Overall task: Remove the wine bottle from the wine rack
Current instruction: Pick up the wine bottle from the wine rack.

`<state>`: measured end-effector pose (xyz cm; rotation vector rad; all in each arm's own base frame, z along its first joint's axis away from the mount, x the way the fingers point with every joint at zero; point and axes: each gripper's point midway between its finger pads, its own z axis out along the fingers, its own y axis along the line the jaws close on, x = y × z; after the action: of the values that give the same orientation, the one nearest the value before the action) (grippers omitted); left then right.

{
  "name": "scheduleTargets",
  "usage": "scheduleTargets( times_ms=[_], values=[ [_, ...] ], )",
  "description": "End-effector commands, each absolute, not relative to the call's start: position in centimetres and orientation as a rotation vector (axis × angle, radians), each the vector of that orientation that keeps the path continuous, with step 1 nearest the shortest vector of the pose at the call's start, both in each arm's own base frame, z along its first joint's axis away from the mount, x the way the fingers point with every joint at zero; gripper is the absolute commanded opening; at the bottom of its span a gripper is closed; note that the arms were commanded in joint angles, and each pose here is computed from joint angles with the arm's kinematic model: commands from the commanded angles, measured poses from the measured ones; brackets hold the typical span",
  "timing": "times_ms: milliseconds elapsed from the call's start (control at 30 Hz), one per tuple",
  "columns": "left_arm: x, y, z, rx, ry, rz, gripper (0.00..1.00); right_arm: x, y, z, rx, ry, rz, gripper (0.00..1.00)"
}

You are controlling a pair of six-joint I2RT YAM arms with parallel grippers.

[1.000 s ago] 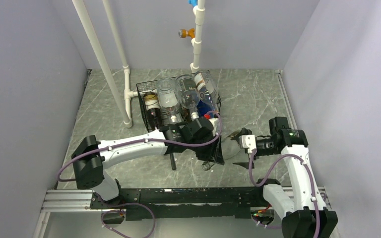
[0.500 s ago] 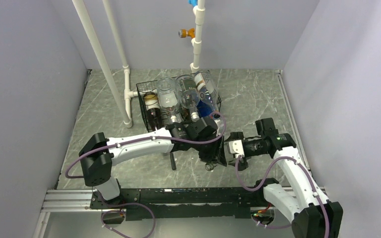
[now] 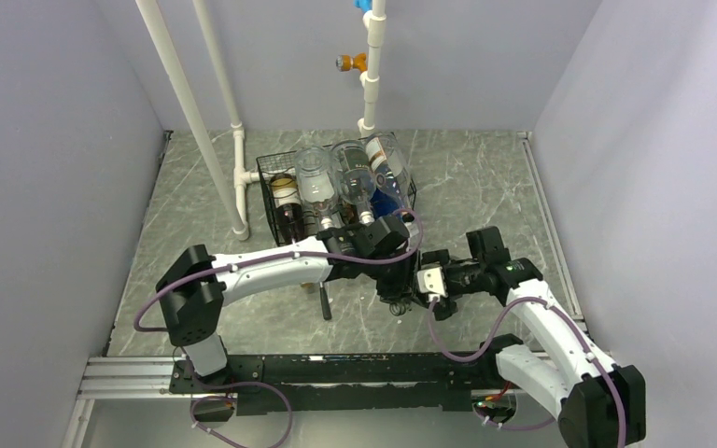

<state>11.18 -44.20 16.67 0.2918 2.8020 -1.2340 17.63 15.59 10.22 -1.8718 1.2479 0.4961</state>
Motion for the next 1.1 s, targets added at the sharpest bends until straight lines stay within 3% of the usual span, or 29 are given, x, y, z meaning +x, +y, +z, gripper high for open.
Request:
scheduleTargets(
  times_ms=[0,233,433,633,933,1067],
  values=[
    [12.0,-48.1,26.0,0.369,2.450,-1.650,0.07,18.4,16.2,10.3,-1.875,1.209,0.467,0.92],
    [12.1,-47.3,26.1,0.336,2.441,-1.693,0.19,18.3,16.4,10.7,-1.864,1.216,0.485,0.72],
    [12.0,-46.1,26.0,0.311,2.423,-1.728,0.45,17.7,16.8,11.4,-1.847,1.210,0.542,0.60],
    [11.8,-45.4,26.3,0.335,2.372,-1.777,0.68,17.5,17.0,11.9,-1.826,1.214,0.578,0.55],
    [11.1,-44.8,26.1,0.427,2.348,-1.807,0.75,17.4,17.2,12.3,-1.797,1.227,0.617,0.54],
    [11.0,-43.8,26.2,0.464,2.281,-1.782,0.85,17.1,17.6,12.9,-1.773,1.227,0.664,0.54]
  ],
)
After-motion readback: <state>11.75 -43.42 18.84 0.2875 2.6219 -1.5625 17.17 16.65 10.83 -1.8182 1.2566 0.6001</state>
